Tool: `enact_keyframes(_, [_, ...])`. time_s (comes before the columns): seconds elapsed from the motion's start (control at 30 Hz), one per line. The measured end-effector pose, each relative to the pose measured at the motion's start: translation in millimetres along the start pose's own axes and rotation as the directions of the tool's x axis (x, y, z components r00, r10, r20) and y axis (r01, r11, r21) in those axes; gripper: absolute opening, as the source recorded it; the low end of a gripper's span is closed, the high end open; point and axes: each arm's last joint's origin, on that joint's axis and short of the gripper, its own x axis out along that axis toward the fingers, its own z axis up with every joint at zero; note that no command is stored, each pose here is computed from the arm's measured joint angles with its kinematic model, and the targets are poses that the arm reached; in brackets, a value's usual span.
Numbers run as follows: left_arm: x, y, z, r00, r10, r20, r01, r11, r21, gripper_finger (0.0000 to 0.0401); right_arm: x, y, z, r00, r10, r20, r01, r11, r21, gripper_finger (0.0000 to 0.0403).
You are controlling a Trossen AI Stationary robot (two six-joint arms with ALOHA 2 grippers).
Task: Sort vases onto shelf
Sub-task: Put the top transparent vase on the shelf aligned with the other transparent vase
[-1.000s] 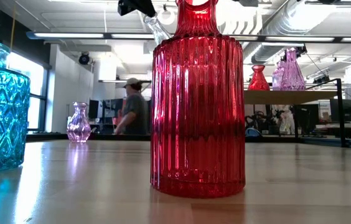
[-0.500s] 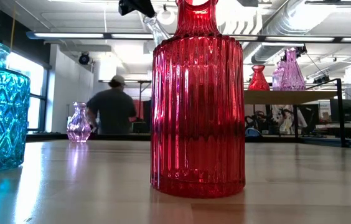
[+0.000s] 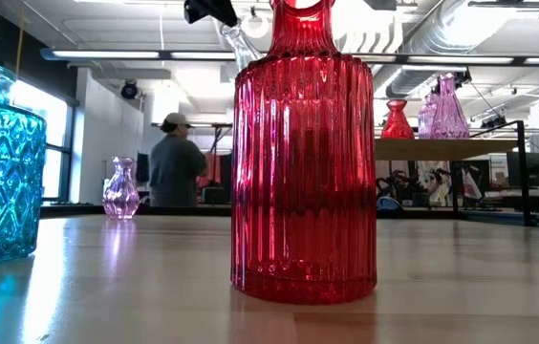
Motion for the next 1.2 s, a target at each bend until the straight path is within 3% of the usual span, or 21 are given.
enact_keyframes(0.27, [0, -4, 0, 0.999, -0.047, -0.003, 0.047, 0.998, 0.032, 0.0001, 34, 1, -21, 0.989, -0.13, -0.065, 0.124, 0.988, -0.091, 0.0247])
enact_keyframes(0.43, [0, -9, 0, 0.998, -0.059, -0.001, 0.059, 0.997, 0.055, 0.0001, 46, -3, -27, 0.972, -0.227, -0.067, 0.221, 0.972, -0.081, 0.0247])
enact_keyframes(1.2, [-1, -27, 2, 0.994, -0.104, 0.04, 0.099, 0.99, 0.101, 0.0001, 77, -6, -44, 0.968, -0.233, -0.096, 0.231, 0.973, -0.023, 0.0247])
